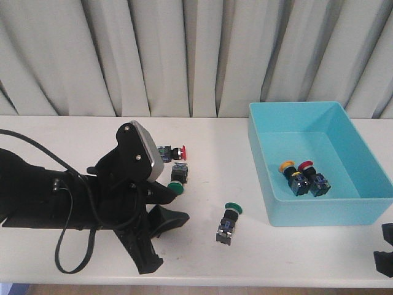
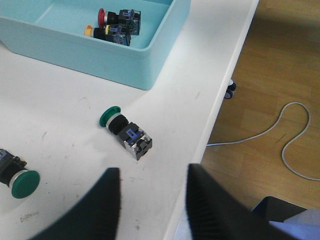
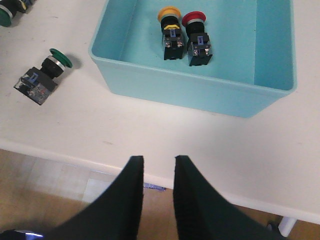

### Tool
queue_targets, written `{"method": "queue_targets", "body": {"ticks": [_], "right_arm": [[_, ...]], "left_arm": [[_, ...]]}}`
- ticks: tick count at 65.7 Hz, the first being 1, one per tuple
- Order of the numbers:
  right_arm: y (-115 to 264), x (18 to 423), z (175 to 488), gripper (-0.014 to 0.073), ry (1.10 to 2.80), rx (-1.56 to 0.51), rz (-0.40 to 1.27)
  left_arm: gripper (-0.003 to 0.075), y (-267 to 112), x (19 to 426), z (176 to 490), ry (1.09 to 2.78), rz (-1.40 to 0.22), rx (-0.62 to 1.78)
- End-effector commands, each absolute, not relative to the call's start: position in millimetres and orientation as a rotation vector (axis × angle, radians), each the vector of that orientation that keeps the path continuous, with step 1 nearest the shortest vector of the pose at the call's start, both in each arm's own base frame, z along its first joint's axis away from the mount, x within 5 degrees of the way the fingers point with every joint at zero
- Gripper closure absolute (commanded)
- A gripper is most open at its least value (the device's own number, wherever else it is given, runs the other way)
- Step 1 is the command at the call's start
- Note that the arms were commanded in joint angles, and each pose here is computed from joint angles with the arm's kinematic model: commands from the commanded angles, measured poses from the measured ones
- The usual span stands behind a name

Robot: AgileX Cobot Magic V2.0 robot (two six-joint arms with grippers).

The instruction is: Pick red and yellow buttons and place in box

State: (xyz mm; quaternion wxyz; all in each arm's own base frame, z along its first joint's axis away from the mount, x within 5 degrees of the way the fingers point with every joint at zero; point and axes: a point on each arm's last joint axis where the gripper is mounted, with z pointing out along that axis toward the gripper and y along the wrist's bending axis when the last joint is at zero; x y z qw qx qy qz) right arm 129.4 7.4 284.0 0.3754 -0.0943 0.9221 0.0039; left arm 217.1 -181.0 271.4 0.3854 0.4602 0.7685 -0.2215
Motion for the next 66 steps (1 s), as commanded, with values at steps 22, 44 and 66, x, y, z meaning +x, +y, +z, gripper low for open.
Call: {"method": "queue_targets", "body": {"ticks": [22,44,66], "right_arm": [[7.5,131.4,293.6,0.0602,2.313,-0.244,0.004],[7.6,130.5,292.6,0.0602,2.327,-0.246,0.007],[7.6,130.5,292.6,0.0602,2.327,-0.246,0.007]], "left_arm": [[0.0727,-181.1,217.9,291.9,1.900,-0.569,1.101],[0.0728,-181.1,217.8,291.9,1.900,-0.570,1.102],[0.0728,-180.8,219.1,292.6,1.903,-0.567,1.075]]}}
